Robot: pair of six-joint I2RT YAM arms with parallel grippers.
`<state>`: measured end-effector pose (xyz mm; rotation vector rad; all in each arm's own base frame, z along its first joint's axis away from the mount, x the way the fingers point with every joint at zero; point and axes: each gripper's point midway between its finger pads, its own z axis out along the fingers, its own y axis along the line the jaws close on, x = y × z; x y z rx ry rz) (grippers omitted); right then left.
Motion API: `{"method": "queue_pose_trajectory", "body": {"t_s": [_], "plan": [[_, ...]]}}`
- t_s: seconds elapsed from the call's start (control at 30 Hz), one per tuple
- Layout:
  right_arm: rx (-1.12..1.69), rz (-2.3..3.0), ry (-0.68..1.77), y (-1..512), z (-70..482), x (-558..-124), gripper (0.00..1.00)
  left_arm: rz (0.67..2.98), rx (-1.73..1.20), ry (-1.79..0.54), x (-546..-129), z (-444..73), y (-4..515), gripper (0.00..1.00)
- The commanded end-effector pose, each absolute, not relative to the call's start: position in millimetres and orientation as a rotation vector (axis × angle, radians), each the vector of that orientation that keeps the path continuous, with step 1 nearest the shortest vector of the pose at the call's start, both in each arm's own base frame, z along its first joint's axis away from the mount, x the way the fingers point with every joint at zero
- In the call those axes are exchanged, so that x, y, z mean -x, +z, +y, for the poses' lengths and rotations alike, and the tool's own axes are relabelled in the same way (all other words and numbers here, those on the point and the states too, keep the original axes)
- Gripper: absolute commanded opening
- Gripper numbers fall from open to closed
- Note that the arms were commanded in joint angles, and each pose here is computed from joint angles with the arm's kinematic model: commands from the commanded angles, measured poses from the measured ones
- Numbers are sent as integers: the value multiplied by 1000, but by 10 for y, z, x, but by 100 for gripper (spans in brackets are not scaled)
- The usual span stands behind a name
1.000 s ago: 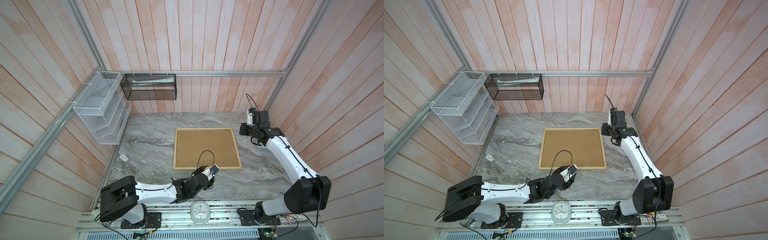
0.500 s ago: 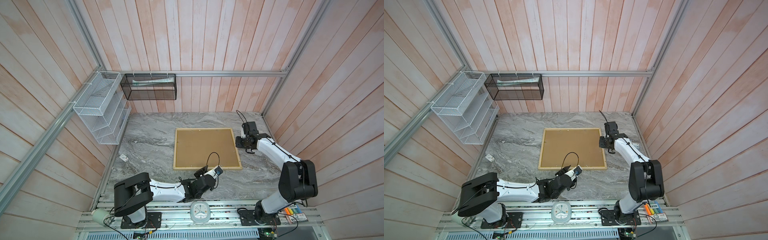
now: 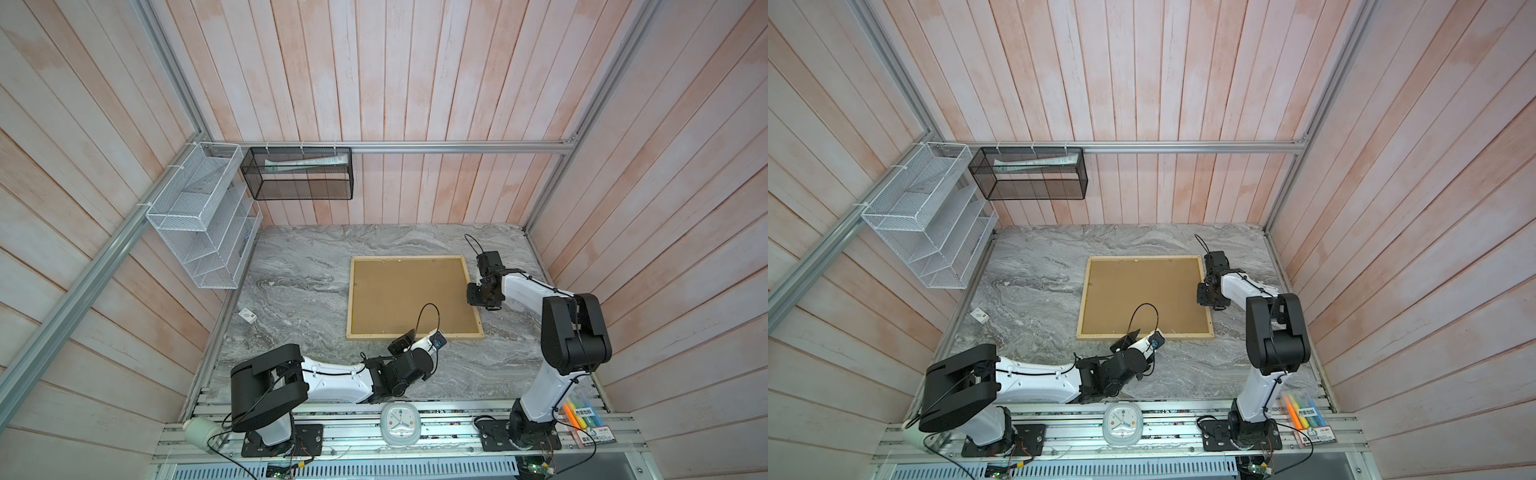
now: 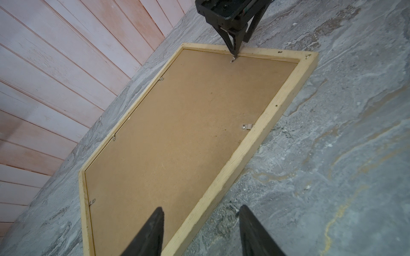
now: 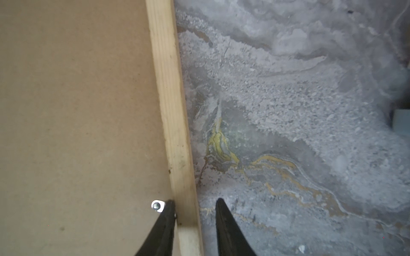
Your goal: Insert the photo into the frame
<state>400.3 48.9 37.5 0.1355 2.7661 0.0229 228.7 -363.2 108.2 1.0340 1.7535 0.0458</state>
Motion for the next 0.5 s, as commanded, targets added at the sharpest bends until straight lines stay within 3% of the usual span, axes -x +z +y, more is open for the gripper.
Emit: {"method": "queue_pose_trajectory", "body": {"t_s": [0.0, 0.47], "plan": [[-139, 2731, 37, 417, 466, -4195, 31, 1766, -1018, 65, -2318, -3651, 1087, 55], [-115, 2783, 81, 227, 517, -4300, 22, 1775, -1014, 73, -2322, -3635, 1047, 55]]}}
